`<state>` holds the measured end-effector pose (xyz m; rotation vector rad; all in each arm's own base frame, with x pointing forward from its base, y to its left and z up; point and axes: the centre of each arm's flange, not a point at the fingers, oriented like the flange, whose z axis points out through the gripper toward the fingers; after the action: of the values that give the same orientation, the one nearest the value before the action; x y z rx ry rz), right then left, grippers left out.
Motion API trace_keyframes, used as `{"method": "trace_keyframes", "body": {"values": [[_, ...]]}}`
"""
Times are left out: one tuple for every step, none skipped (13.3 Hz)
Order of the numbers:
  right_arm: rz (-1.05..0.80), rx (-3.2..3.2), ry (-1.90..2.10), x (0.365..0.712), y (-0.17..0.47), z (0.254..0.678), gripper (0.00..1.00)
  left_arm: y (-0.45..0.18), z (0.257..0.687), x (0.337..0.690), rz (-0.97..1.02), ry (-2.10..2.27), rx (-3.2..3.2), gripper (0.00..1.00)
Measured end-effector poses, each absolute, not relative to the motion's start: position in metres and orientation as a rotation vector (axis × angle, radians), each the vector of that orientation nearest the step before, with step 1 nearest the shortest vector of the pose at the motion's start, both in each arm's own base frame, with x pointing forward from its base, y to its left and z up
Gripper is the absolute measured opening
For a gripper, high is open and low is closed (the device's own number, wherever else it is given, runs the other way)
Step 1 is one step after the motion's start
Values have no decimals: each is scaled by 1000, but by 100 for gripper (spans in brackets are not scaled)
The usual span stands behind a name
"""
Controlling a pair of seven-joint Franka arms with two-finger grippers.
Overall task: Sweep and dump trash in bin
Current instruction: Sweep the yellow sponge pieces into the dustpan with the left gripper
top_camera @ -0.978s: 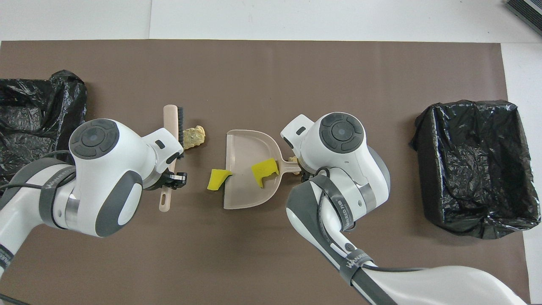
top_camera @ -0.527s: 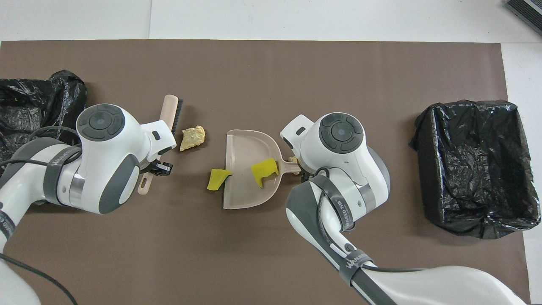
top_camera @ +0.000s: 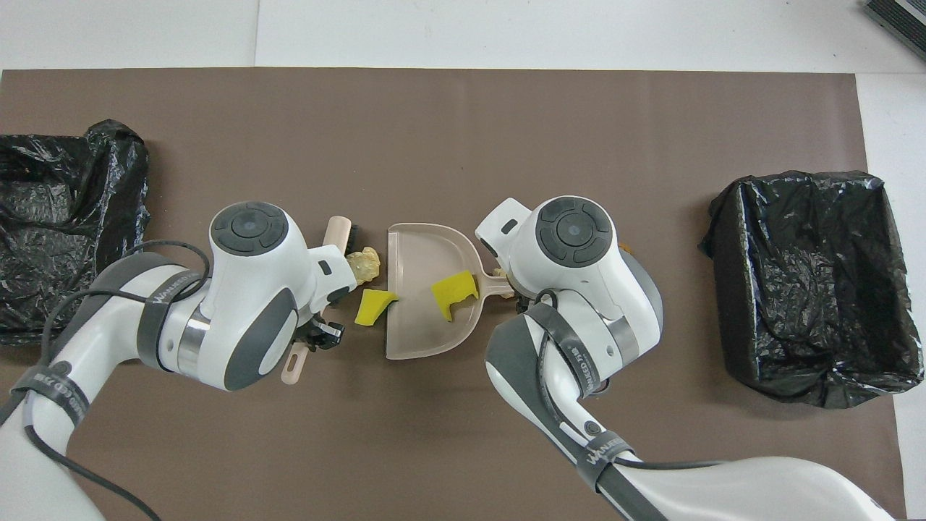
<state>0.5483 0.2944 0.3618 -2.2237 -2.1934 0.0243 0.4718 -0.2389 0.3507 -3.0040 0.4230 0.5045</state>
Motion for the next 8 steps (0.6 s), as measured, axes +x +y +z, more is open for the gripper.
{"method": "trace_keyframes", "body": {"values": [[24, -2224, -2197, 548, 294, 362, 31, -254, 352, 460, 521, 336, -3023, 26], [25, -2224, -2200, 548, 294, 362, 31, -267, 352, 449, 541, 254, -3040, 26], [25, -2223, -2202, 548, 295, 362, 31, -277, 353, 441, 559, 167, -3056, 26], [25, -2223, -2203, 548, 295, 362, 31, -283, 353, 436, 571, 75, -3072, 26], [25, -2223, -2203, 548, 295, 362, 31, -287, 354, 435, 566, -7, -3094, 26], [25, -2223, -2203, 548, 295, 362, 31, -292, 355, 436, 548, -69, -3121, 26], [25, -2223, -2203, 548, 295, 362, 31, -298, 355, 435, 530, -110, -3145, 26], [25, -2223, -2203, 548, 295, 362, 31, -305, 356, 433, 518, -123, -3161, 26]]}}
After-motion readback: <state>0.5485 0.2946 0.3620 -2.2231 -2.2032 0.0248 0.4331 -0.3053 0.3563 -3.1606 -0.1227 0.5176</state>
